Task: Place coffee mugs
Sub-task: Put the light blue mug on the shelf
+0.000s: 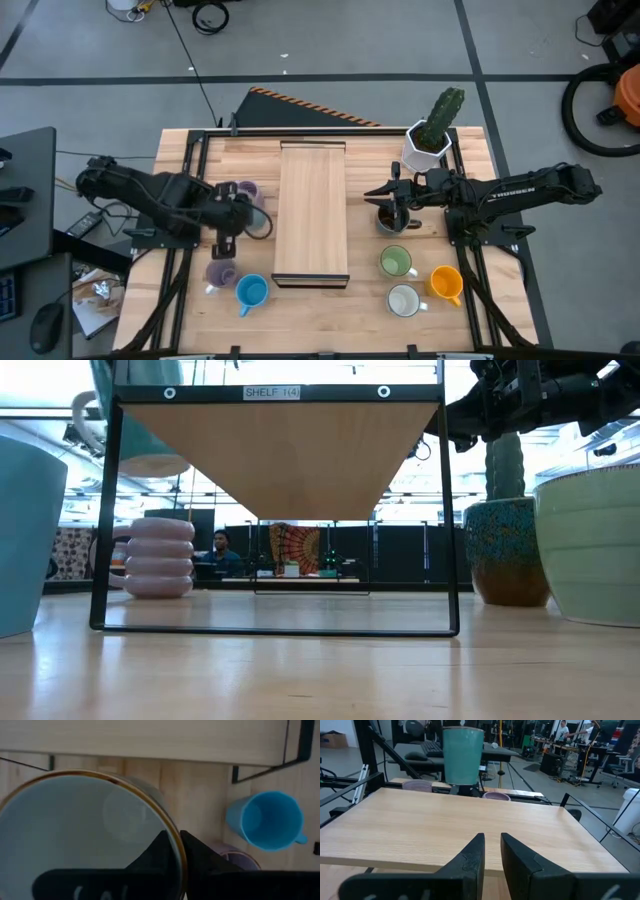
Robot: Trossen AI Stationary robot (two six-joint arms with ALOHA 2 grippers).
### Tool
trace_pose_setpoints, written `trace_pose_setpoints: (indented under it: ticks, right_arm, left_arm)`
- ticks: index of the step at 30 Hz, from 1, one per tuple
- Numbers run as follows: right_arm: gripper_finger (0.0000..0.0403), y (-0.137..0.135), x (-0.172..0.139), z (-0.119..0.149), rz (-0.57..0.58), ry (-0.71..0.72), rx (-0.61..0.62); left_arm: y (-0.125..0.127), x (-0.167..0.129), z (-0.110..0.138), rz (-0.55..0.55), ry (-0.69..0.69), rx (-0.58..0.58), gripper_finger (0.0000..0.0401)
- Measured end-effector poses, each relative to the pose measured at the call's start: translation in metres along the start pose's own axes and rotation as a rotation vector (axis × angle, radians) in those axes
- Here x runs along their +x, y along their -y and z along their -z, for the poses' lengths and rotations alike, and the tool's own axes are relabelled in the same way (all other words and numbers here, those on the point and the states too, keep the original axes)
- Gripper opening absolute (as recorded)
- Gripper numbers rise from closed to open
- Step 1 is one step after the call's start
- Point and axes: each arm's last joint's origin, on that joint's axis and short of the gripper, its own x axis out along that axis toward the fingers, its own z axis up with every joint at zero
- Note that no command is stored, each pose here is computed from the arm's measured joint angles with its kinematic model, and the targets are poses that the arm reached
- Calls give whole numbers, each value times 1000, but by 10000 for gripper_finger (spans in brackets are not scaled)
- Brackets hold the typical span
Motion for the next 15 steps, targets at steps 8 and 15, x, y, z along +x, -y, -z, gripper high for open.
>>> trace_pose_setpoints:
  ticks: [8, 15]
  right_arm:
    - [68, 2, 0, 0, 8, -1, -20]
    - [68, 10, 0, 1, 45, -6, -2]
  left_arm:
    - [-34, -5, -12, -30, 16, 29, 31]
    - [-80, -5, -38, -53, -1, 59, 31]
